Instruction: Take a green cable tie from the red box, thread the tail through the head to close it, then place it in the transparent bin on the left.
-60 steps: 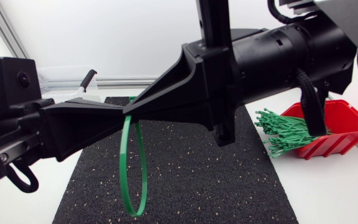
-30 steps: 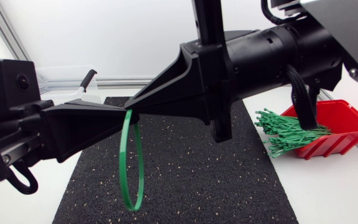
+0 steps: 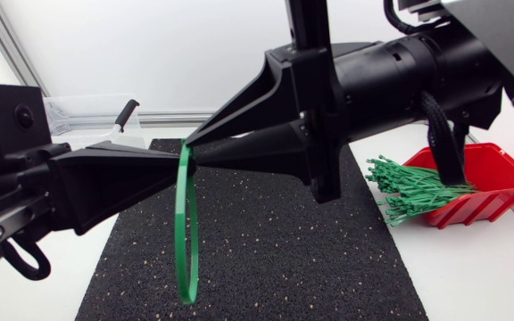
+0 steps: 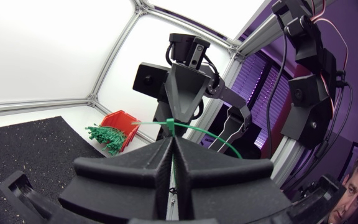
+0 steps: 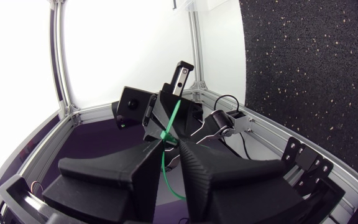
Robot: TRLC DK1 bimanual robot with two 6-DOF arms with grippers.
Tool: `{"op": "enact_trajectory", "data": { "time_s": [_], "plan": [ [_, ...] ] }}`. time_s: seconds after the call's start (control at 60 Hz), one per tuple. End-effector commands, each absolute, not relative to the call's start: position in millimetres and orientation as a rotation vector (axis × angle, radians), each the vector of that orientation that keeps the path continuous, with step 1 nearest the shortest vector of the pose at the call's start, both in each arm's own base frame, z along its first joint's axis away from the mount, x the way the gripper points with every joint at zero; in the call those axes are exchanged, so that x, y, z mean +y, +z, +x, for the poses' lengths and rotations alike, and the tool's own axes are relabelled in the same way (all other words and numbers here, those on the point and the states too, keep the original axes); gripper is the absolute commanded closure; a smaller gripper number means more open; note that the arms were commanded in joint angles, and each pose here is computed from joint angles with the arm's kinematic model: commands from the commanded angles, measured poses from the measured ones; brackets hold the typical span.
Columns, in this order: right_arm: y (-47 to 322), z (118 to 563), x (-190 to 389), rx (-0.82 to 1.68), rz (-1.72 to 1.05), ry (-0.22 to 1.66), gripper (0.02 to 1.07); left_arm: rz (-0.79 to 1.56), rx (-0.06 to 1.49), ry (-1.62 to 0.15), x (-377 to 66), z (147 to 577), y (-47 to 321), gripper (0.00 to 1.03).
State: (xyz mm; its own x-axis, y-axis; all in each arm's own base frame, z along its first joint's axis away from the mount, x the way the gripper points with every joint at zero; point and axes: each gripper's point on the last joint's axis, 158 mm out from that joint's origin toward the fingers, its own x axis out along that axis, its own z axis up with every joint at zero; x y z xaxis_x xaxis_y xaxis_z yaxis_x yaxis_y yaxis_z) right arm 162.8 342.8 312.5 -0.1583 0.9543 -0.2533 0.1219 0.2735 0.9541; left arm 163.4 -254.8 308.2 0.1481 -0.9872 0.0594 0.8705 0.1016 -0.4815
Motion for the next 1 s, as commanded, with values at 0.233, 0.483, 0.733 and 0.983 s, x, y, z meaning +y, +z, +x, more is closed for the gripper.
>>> {"op": "enact_trajectory", "data": {
  "time_s": [0.233,0.483,0.733,0.983],
  "plan": [
    [304.7,155.8,339.4,1.547,1.023,1.003,0.72,-0.424,0.25,-1.446,-254.2,152.0,318.7,1.0],
    [317.7,159.9,335.6,1.511,1.034,1.018,0.72,-0.417,0.249,-1.44,-254.7,153.6,316.1,1.0],
    [329.3,161.6,328.2,1.473,1.042,1.026,0.72,-0.414,0.246,-1.438,-254.5,153.6,316.2,1.0],
    [316.6,180.9,333.7,1.473,1.056,1.0,0.72,-0.407,0.251,-1.455,-257.4,149.1,314.5,1.0]
  ]
}}
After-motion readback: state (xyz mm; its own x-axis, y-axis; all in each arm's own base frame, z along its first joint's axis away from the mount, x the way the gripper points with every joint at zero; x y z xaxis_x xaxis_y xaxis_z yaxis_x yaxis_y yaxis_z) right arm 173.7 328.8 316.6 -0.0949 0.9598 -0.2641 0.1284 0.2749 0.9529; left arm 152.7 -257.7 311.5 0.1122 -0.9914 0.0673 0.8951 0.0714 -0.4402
